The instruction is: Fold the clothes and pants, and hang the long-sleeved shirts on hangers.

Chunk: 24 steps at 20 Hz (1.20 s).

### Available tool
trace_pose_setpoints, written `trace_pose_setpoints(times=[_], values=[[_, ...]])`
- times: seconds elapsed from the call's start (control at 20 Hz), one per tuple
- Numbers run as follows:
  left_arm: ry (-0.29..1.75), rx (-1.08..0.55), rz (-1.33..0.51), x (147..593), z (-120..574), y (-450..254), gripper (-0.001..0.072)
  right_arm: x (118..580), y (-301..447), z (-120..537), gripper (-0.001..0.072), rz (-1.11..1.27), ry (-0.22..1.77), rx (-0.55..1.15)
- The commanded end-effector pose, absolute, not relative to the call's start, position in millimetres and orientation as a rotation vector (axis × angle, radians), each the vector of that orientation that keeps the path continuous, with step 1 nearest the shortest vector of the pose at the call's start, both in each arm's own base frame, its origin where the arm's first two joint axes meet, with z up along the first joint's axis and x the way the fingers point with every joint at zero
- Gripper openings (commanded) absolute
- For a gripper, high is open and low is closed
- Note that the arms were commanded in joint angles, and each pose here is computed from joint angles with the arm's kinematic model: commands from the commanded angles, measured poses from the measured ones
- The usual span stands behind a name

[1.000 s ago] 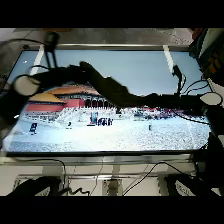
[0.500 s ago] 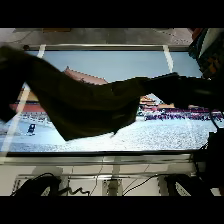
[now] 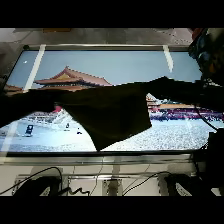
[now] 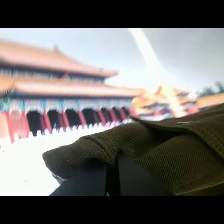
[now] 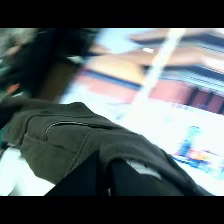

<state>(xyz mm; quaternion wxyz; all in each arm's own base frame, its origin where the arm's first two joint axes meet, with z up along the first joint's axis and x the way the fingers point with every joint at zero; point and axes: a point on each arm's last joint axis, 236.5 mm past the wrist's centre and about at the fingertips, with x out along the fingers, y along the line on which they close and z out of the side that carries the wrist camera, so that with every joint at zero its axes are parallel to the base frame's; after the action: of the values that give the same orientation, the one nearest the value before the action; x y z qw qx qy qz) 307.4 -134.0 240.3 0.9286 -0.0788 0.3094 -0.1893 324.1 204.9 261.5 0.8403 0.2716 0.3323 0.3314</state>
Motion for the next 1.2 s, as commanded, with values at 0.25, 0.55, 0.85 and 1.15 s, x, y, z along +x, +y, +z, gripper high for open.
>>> trace_pose_setpoints(times=[0.25,0.55,0.85,1.15], values=[[0.682,-0.368,-0.343,464,85,-209,0.002,490,127,123,0.0039,0.201,0.532,0.673],[0.824,-0.372,-0.413,430,66,-242,0.0019,486,102,84,0.0038,0.164,0.635,0.484],[1.213,-0.217,-0.521,334,15,-268,0.002,384,43,-6,0.0038,0.1,1.204,0.276],[1.338,-0.129,-0.54,306,-19,-278,0.002,337,33,-28,0.0038,0.084,1.406,0.221]])
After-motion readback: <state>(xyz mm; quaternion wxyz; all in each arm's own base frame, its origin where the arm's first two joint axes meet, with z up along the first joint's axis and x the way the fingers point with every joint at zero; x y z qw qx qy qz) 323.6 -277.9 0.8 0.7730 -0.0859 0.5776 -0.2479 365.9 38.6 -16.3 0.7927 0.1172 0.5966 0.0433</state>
